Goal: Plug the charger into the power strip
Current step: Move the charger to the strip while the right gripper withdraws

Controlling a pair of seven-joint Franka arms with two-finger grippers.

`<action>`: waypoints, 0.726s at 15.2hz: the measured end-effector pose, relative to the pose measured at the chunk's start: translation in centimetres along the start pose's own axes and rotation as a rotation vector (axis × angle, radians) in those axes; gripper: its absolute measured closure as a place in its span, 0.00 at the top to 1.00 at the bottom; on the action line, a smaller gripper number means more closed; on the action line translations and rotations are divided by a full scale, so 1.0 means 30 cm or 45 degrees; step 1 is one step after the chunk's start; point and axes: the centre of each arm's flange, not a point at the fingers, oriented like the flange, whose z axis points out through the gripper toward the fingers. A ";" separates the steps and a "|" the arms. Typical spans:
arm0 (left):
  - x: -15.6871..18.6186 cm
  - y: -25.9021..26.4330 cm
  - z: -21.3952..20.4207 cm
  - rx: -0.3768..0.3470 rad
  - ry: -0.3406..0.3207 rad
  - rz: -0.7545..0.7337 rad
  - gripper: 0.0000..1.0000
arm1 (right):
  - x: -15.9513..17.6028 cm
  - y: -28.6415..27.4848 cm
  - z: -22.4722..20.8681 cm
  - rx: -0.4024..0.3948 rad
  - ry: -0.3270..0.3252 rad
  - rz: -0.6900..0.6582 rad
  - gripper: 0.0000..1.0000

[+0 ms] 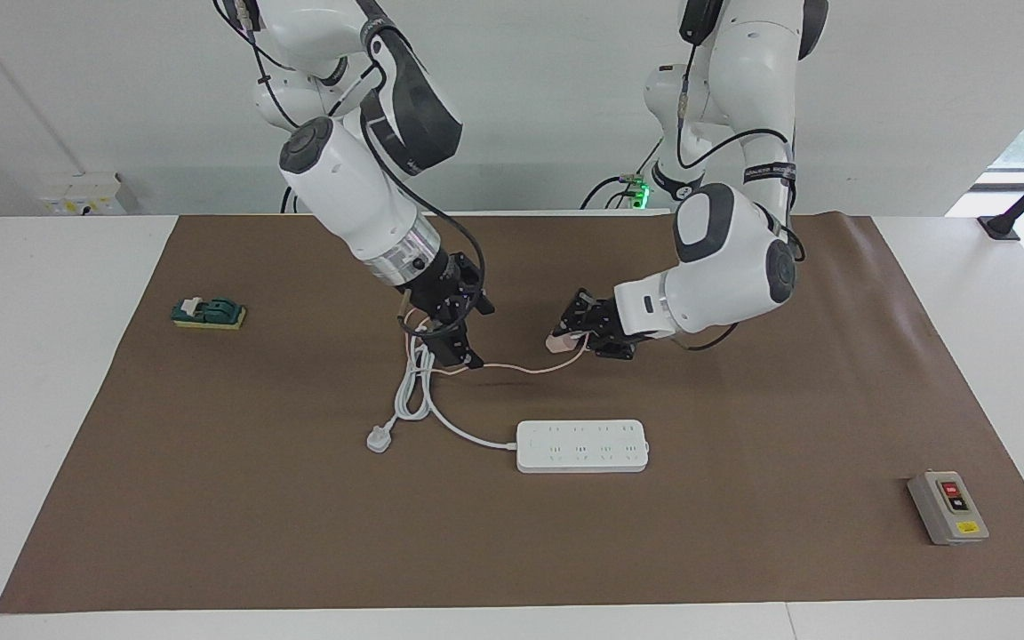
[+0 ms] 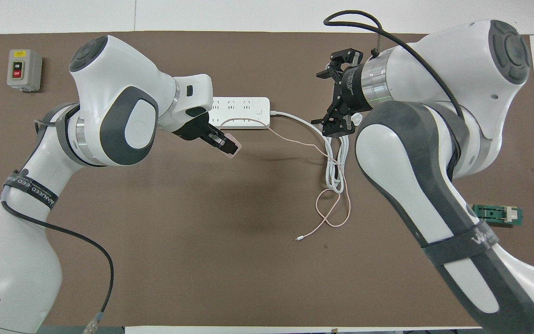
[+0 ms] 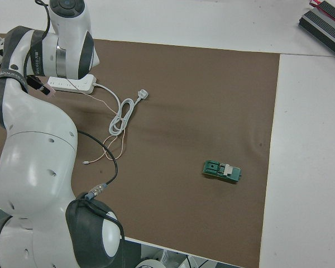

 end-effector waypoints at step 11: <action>0.023 -0.109 -0.075 0.476 -0.076 0.686 0.33 | 0.613 -0.072 -0.417 -0.092 0.098 -0.430 1.00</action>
